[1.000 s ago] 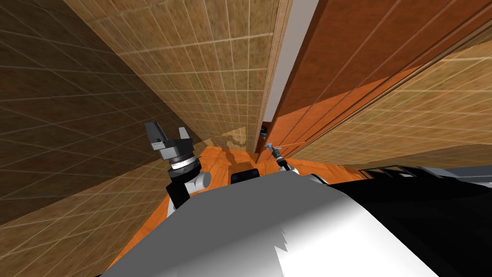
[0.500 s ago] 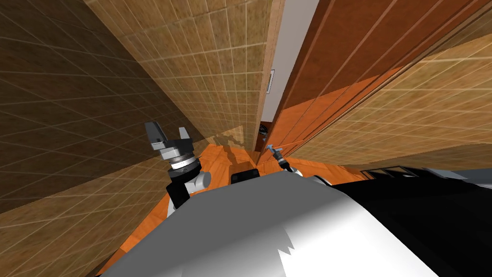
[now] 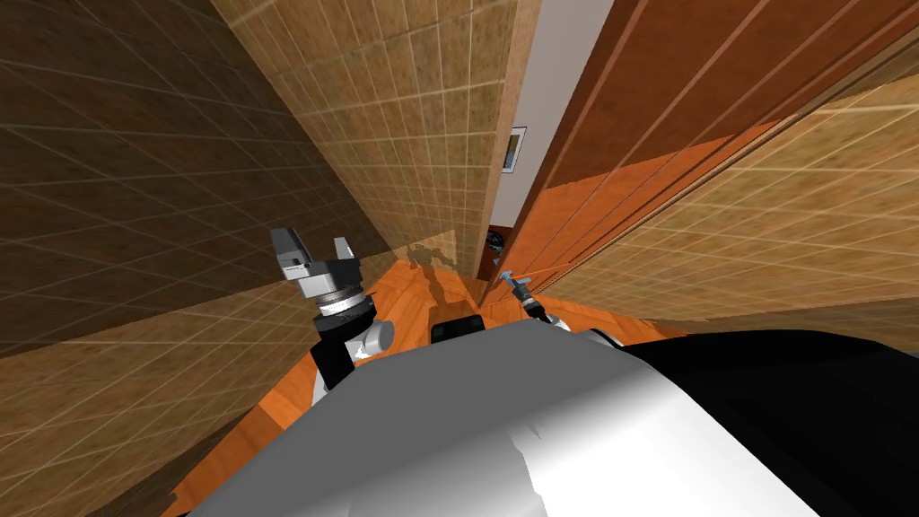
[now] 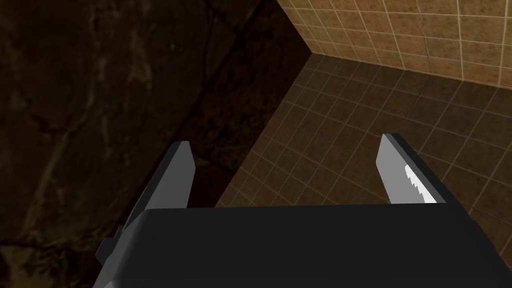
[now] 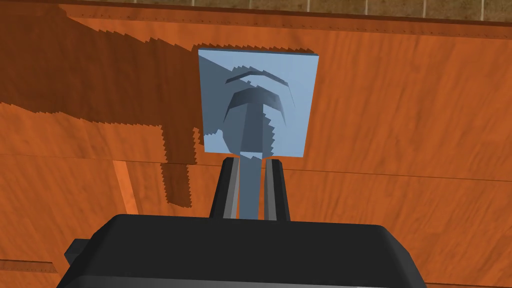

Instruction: Pull the door open

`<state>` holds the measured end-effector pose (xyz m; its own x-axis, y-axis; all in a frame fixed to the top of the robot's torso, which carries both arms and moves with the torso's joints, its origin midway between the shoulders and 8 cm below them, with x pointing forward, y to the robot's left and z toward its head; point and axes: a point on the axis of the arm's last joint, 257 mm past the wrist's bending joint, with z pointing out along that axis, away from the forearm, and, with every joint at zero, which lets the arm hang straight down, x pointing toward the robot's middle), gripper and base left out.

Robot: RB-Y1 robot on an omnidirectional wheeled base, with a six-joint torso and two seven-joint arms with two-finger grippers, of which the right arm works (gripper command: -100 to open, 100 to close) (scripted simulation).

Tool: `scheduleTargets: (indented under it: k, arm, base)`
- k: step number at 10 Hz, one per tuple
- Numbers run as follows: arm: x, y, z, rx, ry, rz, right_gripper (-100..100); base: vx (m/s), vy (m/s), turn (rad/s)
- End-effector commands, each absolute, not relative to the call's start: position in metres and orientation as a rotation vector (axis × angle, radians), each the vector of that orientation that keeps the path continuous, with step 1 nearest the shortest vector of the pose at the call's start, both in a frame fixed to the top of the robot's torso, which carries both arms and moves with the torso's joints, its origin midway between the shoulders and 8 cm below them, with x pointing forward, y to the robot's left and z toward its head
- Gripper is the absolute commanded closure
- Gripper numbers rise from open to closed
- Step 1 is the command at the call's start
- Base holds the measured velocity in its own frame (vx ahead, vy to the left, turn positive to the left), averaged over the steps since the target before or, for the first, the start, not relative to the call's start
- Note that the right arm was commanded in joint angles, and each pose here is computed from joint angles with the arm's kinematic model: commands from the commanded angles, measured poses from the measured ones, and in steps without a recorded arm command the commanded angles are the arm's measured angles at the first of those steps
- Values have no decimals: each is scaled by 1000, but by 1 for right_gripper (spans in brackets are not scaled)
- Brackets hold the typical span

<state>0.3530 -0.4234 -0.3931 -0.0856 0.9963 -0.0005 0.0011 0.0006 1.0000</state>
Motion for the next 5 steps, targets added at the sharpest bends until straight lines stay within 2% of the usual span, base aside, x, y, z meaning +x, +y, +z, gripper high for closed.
scheduleTargets:
  k: [1, 2, 5]
  arm:
    - [344, -424, -395, 1167, 1281, 1277, 100]
    - [340, -425, -395, 1164, 1283, 1280, 100]
    - [330, -428, -393, 1156, 1290, 1289, 100]
  base:
    - [-259, -144, 195]
    - [-225, -100, 213]
    - [-187, -67, 141]
